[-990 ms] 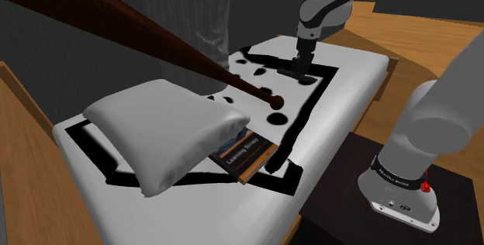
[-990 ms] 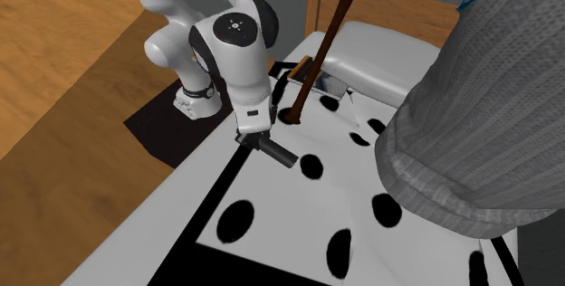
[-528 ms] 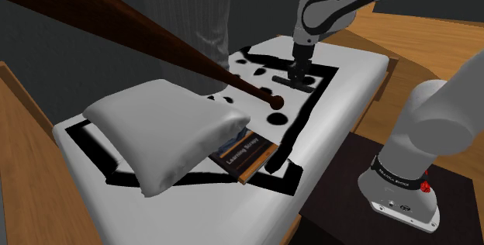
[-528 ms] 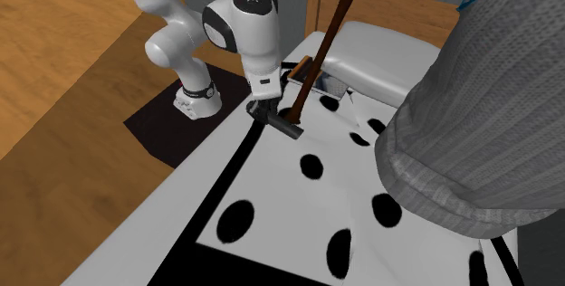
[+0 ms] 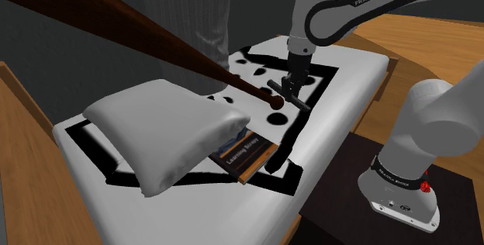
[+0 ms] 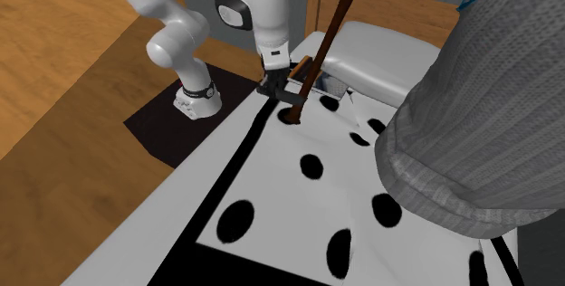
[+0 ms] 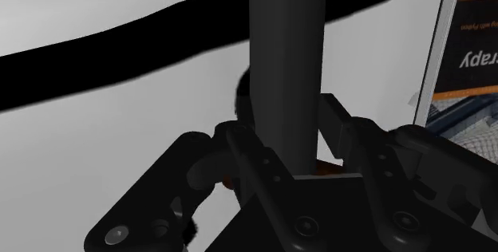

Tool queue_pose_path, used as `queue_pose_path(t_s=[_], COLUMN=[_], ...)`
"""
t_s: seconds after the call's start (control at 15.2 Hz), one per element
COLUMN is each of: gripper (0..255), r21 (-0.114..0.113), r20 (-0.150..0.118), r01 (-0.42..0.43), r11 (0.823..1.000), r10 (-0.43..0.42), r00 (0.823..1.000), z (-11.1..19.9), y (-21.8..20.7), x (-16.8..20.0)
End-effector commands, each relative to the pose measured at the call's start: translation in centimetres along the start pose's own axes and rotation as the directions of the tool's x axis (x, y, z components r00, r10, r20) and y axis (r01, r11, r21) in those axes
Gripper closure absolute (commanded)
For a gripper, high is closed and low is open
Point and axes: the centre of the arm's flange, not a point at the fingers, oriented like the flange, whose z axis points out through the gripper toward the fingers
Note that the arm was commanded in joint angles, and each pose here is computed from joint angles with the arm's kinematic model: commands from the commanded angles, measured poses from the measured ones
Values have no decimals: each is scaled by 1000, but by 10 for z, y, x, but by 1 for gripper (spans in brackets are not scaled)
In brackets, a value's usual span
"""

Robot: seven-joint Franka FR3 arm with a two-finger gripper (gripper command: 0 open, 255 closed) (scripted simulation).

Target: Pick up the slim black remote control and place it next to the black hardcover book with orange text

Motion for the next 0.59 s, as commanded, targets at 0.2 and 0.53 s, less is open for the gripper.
queue_pose_path(t_s=[0.2,0.53], gripper=[255,255], r21=[0,0], r20=[0,0], r01=[-1,-1], r11=[1000,1000], r10=[1,1], r00=[1000,1000], z=[4,30], y=[-50,-48], x=[-26,-25])
